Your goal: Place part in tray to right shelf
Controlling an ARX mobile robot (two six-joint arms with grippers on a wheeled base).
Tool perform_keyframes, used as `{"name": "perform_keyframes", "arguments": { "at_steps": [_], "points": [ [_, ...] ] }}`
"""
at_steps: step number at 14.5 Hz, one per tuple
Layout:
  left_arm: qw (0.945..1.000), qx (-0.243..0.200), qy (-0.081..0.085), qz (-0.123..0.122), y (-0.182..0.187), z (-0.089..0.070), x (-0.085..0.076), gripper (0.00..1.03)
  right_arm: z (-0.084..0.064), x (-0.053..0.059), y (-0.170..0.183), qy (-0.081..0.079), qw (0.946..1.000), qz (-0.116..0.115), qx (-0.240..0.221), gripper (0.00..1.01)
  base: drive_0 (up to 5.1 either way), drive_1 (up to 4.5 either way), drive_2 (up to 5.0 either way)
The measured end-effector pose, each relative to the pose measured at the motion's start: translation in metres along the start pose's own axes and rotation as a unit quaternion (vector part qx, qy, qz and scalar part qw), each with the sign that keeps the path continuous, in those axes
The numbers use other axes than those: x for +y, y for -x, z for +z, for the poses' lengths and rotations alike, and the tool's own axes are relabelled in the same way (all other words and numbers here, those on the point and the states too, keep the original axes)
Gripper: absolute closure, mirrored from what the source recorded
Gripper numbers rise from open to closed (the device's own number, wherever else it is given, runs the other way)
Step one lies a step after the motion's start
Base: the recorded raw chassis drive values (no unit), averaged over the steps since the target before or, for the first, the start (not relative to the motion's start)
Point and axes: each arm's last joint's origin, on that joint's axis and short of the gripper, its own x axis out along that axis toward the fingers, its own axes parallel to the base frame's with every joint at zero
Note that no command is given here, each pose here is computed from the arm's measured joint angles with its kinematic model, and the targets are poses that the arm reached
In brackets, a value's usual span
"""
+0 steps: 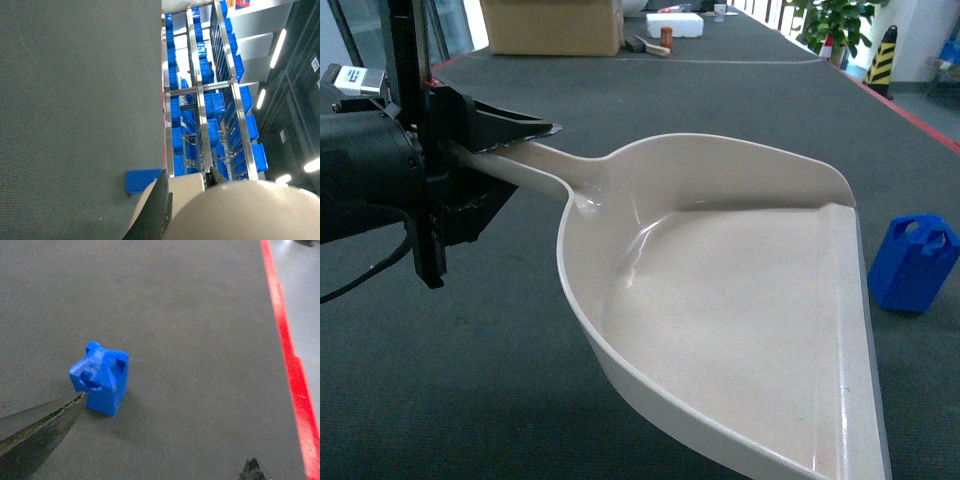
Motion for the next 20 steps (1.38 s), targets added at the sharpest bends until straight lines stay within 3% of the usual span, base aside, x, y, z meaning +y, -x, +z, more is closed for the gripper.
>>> {"name": "perform_keyframes", "arguments": {
  "at_steps": [3, 5, 7, 9, 10, 12, 13, 14, 15, 17, 18, 19, 20],
  "points": [
    [1.0, 0.001, 0.0, 0.0, 0.0, 0.0, 0.0, 0.86, 0.018, 0.032, -0.07, 0.02, 0.9978, 0.044, 0.045, 0.03, 0.0, 0.0, 0.0],
    [1.0, 0.001, 0.0, 0.0, 0.0, 0.0, 0.0, 0.87, 0.021, 0.055, -0.098, 0.028, 0.9946, 0.064, 0.076, 0.03, 0.0, 0.0, 0.0],
    [1.0, 0.001, 0.0, 0.0, 0.0, 0.0, 0.0, 0.87, 0.021, 0.074, -0.121, 0.036, 0.9922, 0.05, 0.108, 0.03, 0.0, 0.0, 0.0],
    [1.0, 0.001, 0.0, 0.0, 0.0, 0.0, 0.0, 0.87, 0.011, 0.081, -0.138, 0.028, 0.9885, 0.024, 0.146, 0.04, 0.0, 0.0, 0.0],
    [1.0, 0.001, 0.0, 0.0, 0.0, 0.0, 0.0, 0.87, -0.001, 0.083, -0.145, 0.019, 0.9864, 0.02, 0.162, 0.17, 0.0, 0.0, 0.0],
    [1.0, 0.001, 0.0, 0.0, 0.0, 0.0, 0.0, 0.87, -0.009, 0.081, -0.141, 0.005, 0.9859, 0.001, 0.167, 0.41, 0.0, 0.0, 0.0],
    [1.0, 0.001, 0.0, 0.0, 0.0, 0.0, 0.0, 0.87, -0.006, 0.078, -0.125, -0.006, 0.9868, 0.0, 0.162, 0.52, 0.0, 0.0, 0.0],
    [1.0, 0.001, 0.0, 0.0, 0.0, 0.0, 0.0, 0.87, 0.002, 0.077, -0.103, -0.007, 0.9893, 0.003, 0.146, 0.55, 0.0, 0.0, 0.0],
    [1.0, 0.001, 0.0, 0.0, 0.0, 0.0, 0.0, 0.87, 0.02, 0.076, -0.073, -0.014, 0.9925, 0.017, 0.12, 0.55, 0.0, 0.0, 0.0],
    [1.0, 0.001, 0.0, 0.0, 0.0, 0.0, 0.0, 0.87, 0.064, 0.093, -0.014, -0.02, 0.9953, 0.086, 0.04, 0.55, 0.0, 0.0, 0.0],
    [1.0, 0.001, 0.0, 0.0, 0.0, 0.0, 0.0, 0.87, 0.078, 0.107, 0.006, -0.021, 0.992, 0.124, 0.015, 0.55, 0.0, 0.0, 0.0],
    [1.0, 0.001, 0.0, 0.0, 0.0, 0.0, 0.0, 0.87, 0.087, 0.131, 0.021, -0.021, 0.9855, 0.168, 0.004, 0.55, 0.0, 0.0, 0.0],
    [1.0, 0.001, 0.0, 0.0, 0.0, 0.0, 0.0, 0.87, 0.085, 0.15, 0.027, -0.011, 0.9804, 0.197, 0.009, 0.55, 0.0, 0.0, 0.0]
  ]
}}
